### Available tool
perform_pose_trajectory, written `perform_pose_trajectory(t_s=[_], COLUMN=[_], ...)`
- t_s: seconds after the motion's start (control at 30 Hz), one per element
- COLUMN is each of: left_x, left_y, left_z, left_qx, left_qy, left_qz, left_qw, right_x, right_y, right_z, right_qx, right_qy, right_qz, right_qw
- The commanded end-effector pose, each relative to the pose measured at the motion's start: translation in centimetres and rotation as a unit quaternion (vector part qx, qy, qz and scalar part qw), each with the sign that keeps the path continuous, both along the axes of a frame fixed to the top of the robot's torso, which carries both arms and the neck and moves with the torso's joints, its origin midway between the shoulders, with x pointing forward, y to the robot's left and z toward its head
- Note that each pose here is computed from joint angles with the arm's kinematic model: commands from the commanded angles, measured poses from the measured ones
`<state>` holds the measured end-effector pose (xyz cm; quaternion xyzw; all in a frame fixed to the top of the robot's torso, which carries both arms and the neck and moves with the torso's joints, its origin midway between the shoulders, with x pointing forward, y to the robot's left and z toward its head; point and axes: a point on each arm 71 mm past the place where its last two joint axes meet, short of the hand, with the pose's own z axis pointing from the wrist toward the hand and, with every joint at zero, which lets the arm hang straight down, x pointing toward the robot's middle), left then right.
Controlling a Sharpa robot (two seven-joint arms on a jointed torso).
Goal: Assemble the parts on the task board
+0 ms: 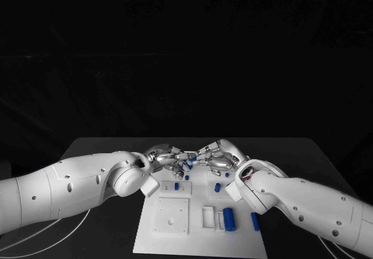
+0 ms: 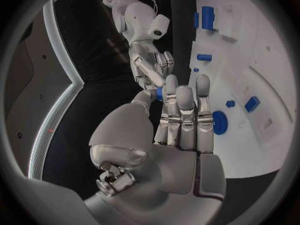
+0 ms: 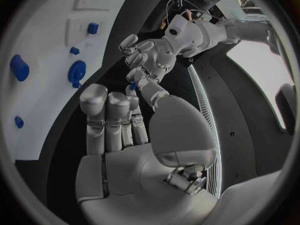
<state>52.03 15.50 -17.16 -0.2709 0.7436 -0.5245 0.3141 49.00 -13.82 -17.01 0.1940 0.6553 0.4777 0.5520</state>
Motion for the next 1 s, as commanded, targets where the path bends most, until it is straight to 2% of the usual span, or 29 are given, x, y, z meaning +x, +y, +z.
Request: perform_pose_trajectory(t_s=[0.03,0.27,0.5,1.0], left_x=[-0.19,-0.24,-0.39,-0.42], left_y=[-0.4,-0.41,-0.48,-0.33], left_z=[0.14,0.15,0.07,-0.02], left_qx=[-0.014,-0.02,-0.029,-0.03], left_qy=[0.007,0.011,0.027,0.036], left_qz=[-0.013,-0.012,-0.007,0.02], left_qw=[1.0,1.0,0.999,0.999], right_x=[-0.03,0.05,0.21,0.38], right_y=[0.09,0.01,-0.15,-0.37], right_z=[-0.16,-0.26,-0.36,-0.44], right_qx=[-0.003,-0.006,-0.012,-0.02], right_qy=[0.006,0.009,0.008,-0.001], right_qz=[0.009,0.008,0.004,0.002], right_qw=[1.0,1.0,1.0,1.0])
